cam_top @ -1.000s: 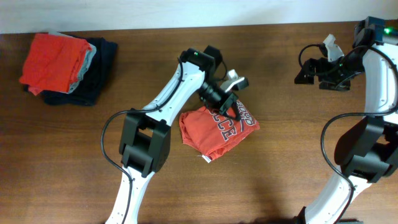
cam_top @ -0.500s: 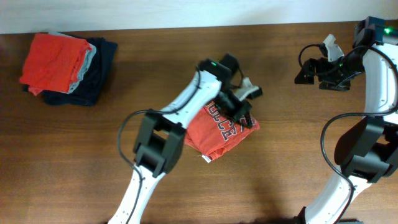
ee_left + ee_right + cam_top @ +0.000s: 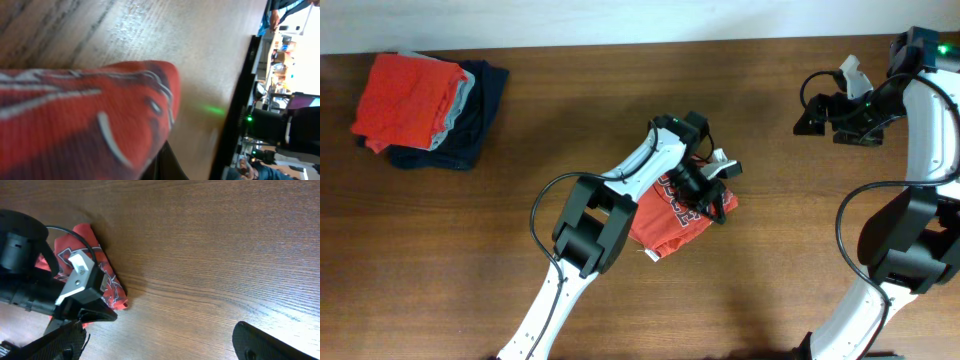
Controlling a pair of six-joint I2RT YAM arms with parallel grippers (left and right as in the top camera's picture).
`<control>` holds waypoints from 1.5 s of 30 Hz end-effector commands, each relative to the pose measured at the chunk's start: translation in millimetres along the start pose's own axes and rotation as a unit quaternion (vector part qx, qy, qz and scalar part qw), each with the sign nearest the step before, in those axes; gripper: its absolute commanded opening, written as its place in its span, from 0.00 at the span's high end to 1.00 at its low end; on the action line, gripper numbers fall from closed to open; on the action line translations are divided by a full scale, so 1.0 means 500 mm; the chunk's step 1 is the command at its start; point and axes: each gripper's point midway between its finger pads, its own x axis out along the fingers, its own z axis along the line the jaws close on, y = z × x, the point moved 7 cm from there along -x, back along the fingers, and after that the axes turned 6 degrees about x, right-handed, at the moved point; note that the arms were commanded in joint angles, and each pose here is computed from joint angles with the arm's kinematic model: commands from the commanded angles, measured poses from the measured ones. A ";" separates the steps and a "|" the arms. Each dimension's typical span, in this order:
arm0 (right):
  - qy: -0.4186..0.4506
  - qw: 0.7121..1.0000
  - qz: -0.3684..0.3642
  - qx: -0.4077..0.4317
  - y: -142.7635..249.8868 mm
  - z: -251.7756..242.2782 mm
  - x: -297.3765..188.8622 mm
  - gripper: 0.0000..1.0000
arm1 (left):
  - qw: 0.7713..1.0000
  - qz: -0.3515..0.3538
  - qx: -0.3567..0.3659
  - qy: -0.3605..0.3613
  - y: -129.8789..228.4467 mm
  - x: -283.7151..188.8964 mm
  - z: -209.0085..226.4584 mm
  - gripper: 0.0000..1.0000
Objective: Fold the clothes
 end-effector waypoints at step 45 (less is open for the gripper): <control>0.006 1.000 -0.007 -0.011 0.001 0.004 -0.011 0.01 | 0.976 -0.156 -0.037 -0.144 -0.043 -0.382 -0.012 1.00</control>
